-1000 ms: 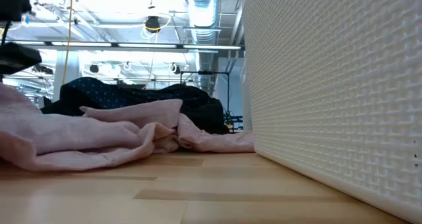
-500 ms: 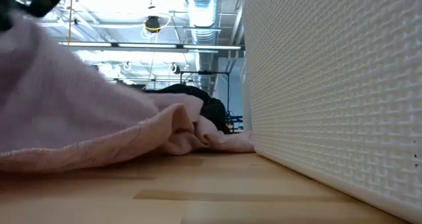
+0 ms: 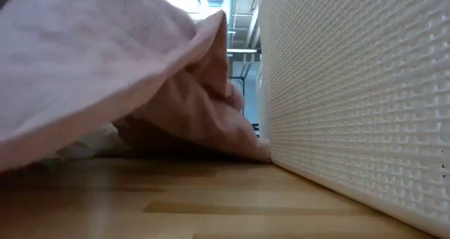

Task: Sort clothes
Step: Put the pink polo shirt into the top white laundry bin

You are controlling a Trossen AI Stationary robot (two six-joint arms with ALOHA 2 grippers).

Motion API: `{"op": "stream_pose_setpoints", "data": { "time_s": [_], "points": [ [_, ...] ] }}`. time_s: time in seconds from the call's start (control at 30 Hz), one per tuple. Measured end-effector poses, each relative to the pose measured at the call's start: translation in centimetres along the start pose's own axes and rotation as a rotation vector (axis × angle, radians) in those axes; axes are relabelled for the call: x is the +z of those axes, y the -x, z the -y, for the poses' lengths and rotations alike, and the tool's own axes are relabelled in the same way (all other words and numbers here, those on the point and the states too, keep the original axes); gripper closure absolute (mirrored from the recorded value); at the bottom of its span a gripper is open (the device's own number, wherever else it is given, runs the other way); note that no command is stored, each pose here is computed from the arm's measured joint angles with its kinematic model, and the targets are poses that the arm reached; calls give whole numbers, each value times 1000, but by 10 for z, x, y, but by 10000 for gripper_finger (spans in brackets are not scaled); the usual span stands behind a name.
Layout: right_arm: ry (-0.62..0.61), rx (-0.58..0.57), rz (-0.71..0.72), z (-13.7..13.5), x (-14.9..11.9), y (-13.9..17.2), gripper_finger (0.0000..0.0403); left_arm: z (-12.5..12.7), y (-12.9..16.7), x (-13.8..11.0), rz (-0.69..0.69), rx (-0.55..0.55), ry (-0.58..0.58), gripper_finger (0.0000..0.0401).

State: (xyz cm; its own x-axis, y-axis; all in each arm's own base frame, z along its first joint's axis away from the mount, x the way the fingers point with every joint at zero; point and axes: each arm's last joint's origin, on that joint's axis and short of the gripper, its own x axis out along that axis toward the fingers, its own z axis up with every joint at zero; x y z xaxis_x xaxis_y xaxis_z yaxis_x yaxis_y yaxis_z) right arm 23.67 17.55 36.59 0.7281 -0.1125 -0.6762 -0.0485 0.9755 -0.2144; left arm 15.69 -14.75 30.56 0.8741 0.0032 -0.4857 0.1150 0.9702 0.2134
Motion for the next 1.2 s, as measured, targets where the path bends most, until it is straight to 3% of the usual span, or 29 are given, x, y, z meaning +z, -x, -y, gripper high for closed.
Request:
{"op": "stream_pose_setpoints", "data": {
  "time_s": [0.3,0.63,0.8,0.97,1.2],
  "points": [
    [4,-30,110,23,22,-16,139,-7,9,9,87,9,-72,401],
    [13,112,319,50,39,-66,138,-14,20,23,215,63,-170,401],
    [7,144,310,64,38,-101,138,-21,27,31,283,154,-228,401],
    [29,169,404,69,48,-124,138,-37,34,40,339,230,-246,399],
    [18,91,414,86,50,-128,138,-58,40,49,367,376,-270,400]
  ]
}}
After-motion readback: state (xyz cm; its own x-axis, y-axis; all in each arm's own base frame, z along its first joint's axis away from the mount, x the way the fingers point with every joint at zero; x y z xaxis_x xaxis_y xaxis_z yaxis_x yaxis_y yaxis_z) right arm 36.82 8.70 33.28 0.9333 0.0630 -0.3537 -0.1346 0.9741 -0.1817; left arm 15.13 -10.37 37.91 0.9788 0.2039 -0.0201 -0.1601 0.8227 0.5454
